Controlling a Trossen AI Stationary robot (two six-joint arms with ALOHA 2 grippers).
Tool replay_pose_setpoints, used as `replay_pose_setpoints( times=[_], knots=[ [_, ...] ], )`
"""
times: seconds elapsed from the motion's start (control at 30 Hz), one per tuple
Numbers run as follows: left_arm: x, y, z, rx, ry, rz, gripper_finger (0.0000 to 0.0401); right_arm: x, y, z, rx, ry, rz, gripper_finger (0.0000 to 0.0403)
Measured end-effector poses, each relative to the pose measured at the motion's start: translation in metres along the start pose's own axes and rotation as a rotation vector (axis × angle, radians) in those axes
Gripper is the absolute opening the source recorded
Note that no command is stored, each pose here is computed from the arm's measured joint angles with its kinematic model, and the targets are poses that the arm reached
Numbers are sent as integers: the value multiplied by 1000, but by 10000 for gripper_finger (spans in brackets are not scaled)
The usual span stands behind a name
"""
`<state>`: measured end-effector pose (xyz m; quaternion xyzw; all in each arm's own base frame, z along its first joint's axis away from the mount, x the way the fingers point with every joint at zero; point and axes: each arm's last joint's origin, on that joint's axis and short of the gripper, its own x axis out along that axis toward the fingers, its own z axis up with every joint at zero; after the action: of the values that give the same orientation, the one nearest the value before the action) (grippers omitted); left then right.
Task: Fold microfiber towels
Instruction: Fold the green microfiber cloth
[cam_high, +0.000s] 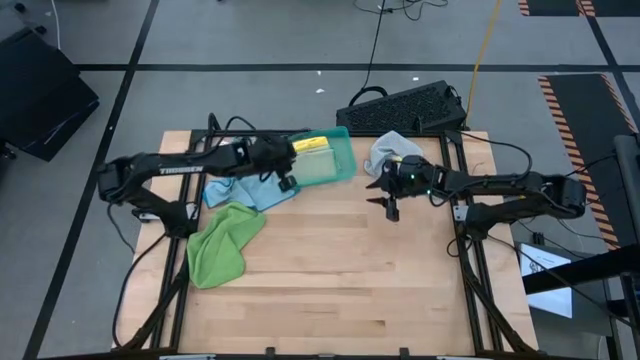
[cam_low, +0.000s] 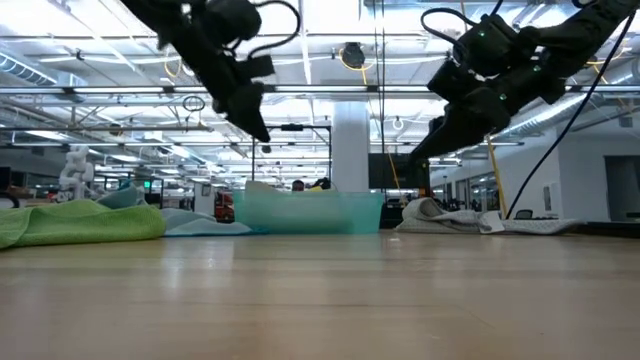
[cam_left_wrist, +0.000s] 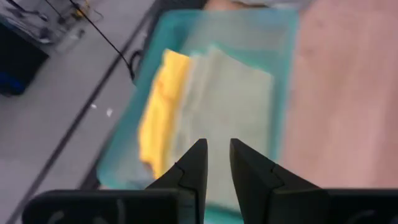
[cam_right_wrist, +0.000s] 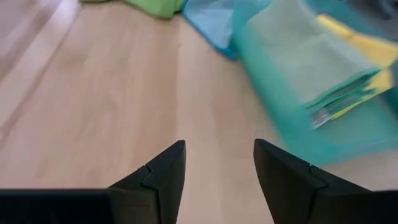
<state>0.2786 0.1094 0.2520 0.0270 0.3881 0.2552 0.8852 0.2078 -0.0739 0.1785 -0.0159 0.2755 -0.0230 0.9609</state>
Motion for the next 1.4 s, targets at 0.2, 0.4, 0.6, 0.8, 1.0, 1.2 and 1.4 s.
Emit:
replay_pose_setpoints(
  times=[0.2, 0.4, 0.6, 0.8, 1.0, 1.2, 1.4],
  knots=[
    [-24, -47, -15, 7, 131, -4, 72, 4, 19, -7, 35, 22, 72, 180],
    [-46, -89, -31, -40, 210, -33, 72, 7, 38, -14, 68, -7, 135, 180],
    [-69, -118, -47, -127, 237, -1, 72, 8, 55, -21, 98, -50, 182, 180],
    [-89, -145, -63, -194, 252, -31, 72, 7, 77, -35, 107, 5, 178, 180],
    [-94, -170, -85, -248, 332, 13, 107, 4, 95, -45, 92, -20, 162, 180],
    [-92, -190, -111, -286, 428, 119, 208, 2, 108, -47, 98, -10, 220, 180],
    [-90, -191, -128, -432, 572, 292, 264, 0, 116, -46, 77, -33, 199, 180]
  ],
)
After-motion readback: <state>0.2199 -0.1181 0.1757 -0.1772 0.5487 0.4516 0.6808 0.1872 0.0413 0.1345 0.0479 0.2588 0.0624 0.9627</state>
